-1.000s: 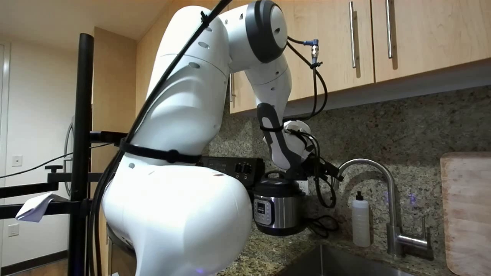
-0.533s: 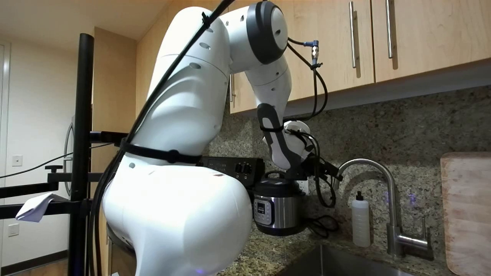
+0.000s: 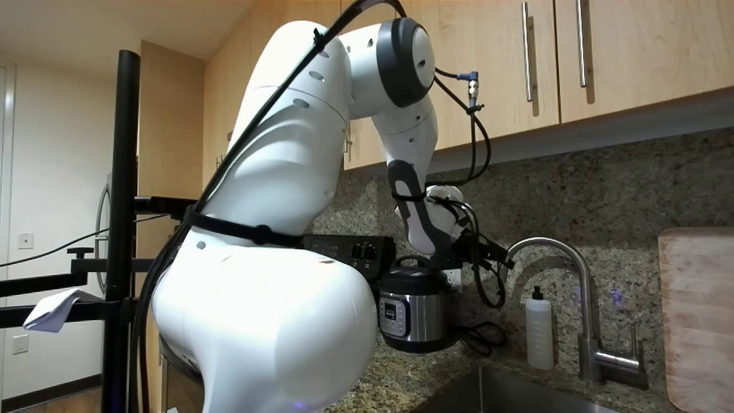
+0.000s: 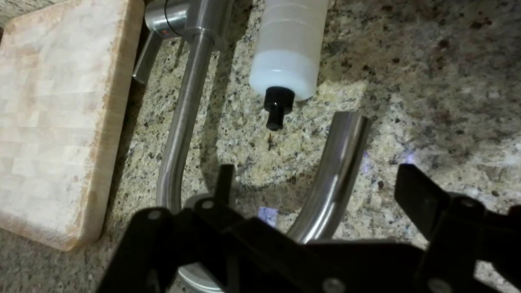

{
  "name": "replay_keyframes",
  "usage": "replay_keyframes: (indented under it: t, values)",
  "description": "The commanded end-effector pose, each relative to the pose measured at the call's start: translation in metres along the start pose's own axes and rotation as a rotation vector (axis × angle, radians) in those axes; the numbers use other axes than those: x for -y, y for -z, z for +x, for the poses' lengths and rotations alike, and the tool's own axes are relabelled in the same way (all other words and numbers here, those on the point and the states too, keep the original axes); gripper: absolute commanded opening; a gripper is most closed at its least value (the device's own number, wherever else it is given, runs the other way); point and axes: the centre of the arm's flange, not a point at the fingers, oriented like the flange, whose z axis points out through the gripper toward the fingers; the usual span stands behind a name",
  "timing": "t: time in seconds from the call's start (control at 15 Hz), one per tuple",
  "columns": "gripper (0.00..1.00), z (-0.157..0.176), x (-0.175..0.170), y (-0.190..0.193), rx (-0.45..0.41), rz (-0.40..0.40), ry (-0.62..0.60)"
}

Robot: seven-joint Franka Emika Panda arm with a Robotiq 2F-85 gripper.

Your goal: Push the faucet to the right side of the sink.

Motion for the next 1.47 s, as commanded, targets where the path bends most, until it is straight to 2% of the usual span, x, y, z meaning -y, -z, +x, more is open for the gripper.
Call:
replay_keyframes:
  t: [0.0,0.27,0.6,1.4]
  values:
    - [1.0,0.02,0.021,-0.015,-0.026,-0.03,0.045]
    - [1.0,0.033,0.029,-0.037,-0.005,-0.057,0.053]
    - [1.0,0.032,0.028,-0.056,0.028,-0.097,0.036]
    - [1.0,0.024,0.007,-0.061,0.073,-0.175,-0.045]
